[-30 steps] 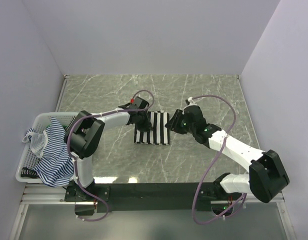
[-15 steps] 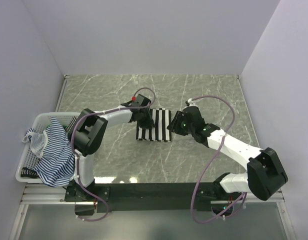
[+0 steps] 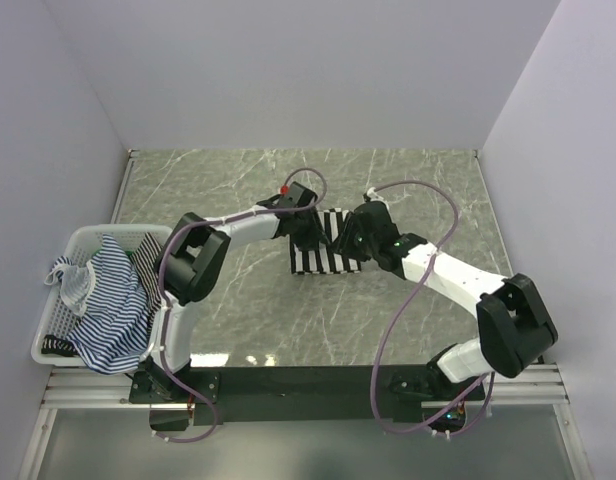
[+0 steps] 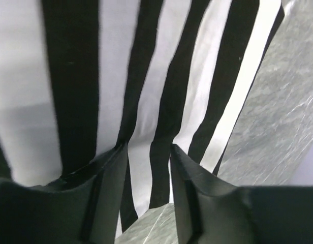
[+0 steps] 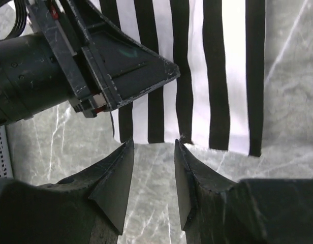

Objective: Fold and stack the tank tops
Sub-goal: Fold the tank top, then neatly place the folded tank top to the corner

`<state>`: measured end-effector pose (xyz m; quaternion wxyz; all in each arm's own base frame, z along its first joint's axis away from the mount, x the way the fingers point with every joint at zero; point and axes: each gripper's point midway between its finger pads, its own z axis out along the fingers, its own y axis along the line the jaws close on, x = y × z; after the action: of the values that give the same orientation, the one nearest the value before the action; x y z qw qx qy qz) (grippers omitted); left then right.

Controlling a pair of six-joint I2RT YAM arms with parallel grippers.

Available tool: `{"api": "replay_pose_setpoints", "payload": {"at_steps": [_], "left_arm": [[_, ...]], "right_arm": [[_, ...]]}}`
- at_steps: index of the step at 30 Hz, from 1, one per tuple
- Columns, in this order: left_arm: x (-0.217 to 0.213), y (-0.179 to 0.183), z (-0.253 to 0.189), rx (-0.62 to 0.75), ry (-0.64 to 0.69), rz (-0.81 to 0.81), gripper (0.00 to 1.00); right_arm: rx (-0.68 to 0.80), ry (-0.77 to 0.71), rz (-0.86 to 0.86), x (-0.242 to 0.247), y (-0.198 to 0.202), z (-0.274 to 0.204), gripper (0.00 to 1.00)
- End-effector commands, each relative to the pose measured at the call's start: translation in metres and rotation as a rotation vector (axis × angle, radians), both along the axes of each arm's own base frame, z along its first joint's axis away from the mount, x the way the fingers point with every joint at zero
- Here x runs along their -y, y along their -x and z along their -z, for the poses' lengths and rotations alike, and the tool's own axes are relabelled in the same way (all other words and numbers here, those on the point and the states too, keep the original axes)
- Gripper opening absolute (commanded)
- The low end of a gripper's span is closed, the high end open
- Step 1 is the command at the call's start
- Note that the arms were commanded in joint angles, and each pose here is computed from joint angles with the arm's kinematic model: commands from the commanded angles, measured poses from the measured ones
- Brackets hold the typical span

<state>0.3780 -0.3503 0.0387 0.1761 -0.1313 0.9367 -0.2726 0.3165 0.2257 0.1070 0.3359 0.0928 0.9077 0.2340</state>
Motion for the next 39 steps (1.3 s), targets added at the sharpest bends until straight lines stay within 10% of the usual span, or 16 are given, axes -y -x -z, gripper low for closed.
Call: {"api": "replay_pose_setpoints", "payload": {"at_steps": [1,14,39], "left_arm": [[-0.024,-0.03,-0.056,0.102,0.05,-0.051,0.47],[-0.145,-0.046,-0.194,0.336,0.126,-0.243,0.6],[-0.176,0.025,-0.229,0.412,0.197,-0.153,0.59]], "right_arm": [[0.041,0.041,0.014,-0.001,-0.019,-0.011,0.46],[-0.046,0.226,0.001,-0.045,-0.074,0.019,0.52],[-0.393,0.444,0.282,0.036,-0.116,0.079,0.53]]}}
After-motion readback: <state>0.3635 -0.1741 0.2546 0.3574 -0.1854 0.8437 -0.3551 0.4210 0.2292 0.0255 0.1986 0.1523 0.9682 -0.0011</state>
